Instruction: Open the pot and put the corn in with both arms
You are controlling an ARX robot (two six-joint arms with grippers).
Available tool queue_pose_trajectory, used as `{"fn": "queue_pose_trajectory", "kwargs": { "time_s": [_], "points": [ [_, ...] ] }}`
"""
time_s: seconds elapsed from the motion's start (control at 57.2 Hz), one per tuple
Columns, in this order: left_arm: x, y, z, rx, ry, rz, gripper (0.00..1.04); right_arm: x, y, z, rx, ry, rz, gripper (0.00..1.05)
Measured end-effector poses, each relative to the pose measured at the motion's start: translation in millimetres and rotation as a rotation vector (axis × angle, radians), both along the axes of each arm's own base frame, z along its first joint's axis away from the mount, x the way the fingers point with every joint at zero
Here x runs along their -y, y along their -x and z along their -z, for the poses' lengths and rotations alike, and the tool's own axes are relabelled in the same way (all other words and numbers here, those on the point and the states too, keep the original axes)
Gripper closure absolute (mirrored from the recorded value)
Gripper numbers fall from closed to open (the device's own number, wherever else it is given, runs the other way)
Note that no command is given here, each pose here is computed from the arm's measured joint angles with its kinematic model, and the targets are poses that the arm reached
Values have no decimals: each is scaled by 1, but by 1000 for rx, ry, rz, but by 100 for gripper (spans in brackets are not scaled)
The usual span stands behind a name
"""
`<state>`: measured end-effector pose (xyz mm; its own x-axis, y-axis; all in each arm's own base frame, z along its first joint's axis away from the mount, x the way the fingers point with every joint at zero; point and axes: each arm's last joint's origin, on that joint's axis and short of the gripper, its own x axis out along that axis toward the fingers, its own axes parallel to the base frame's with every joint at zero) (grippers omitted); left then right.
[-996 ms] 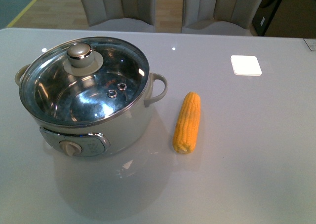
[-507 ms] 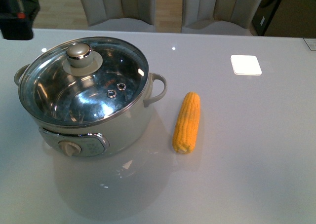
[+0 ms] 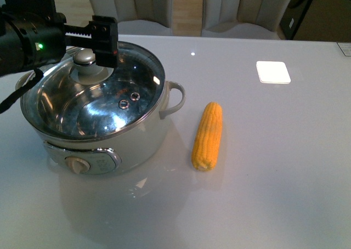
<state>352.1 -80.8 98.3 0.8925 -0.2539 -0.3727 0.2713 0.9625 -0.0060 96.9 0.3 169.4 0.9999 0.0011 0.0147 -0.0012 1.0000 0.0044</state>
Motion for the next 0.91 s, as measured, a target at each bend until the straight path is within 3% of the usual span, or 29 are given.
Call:
{"fn": "queue_pose_trajectory", "kwargs": {
  "time_s": [0.279, 0.611, 0.908],
  "points": [
    [6, 1, 26, -33, -10, -7, 7, 0, 0, 0, 0, 0, 0, 9],
    [5, 0, 33, -52, 6, -27, 8, 0, 0, 0, 0, 0, 0, 9],
    [5, -3, 33, -51, 24, -40, 52, 0, 0, 0, 0, 0, 0, 9]
  ]
}}
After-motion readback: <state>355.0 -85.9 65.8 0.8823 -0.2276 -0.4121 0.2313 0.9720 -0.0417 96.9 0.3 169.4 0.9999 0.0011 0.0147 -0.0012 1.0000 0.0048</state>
